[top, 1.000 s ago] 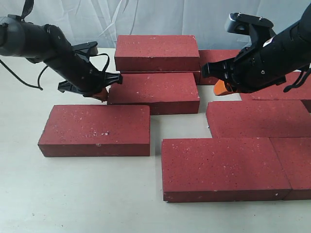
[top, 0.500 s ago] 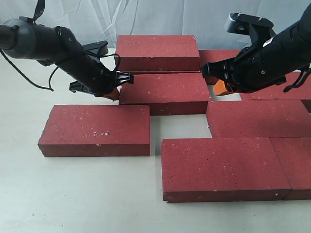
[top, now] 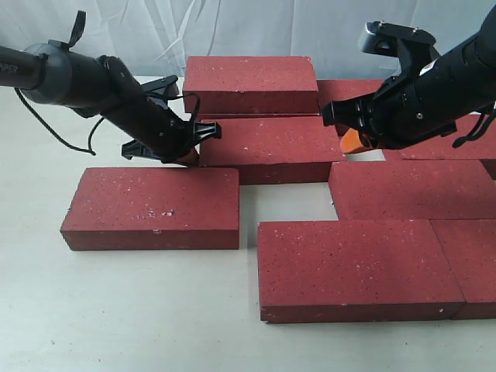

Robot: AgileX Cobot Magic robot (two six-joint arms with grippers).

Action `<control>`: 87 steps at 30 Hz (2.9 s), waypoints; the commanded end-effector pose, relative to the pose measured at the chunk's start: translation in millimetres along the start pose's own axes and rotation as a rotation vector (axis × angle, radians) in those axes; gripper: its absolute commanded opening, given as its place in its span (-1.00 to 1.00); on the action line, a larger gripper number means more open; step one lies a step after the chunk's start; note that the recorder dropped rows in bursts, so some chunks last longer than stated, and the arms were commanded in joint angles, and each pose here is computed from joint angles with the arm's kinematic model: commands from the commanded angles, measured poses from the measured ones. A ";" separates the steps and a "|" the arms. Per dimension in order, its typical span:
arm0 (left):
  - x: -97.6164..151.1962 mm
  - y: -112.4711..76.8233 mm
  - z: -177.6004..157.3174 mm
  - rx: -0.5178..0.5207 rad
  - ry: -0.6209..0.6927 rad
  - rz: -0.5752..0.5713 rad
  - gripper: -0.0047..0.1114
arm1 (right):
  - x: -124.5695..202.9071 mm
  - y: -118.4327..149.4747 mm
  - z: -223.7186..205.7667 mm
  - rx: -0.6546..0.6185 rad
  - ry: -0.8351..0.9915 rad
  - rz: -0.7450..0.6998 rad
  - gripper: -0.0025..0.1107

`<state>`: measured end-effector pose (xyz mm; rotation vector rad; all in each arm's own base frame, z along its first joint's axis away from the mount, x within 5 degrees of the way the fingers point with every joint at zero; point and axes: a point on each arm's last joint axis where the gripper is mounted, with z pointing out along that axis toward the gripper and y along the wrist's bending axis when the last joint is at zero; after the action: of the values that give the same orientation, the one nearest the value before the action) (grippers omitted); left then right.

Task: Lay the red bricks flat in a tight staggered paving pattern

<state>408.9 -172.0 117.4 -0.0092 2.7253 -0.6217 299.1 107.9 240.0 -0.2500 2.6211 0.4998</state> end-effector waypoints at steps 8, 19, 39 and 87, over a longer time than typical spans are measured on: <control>-5.7 -5.3 0.5 0.047 -0.069 -0.113 -0.92 | -2.1 0.1 -1.4 0.007 -0.011 -0.017 -0.96; -7.4 -3.4 0.5 0.027 -0.090 -0.082 -0.92 | -2.0 0.0 -1.4 0.008 -0.011 -0.018 -0.96; -4.9 -31.9 6.8 0.033 -0.205 -0.007 -0.92 | -2.7 -0.2 -1.4 0.010 -0.019 -0.018 -0.96; 11.5 -71.2 17.1 0.063 -0.279 0.041 -0.92 | -3.1 -0.3 -1.4 0.011 -0.023 -0.018 -0.96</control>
<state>399.2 -241.5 129.1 -0.0154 2.4390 -0.6370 299.8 107.3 240.1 -0.2559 2.6144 0.4874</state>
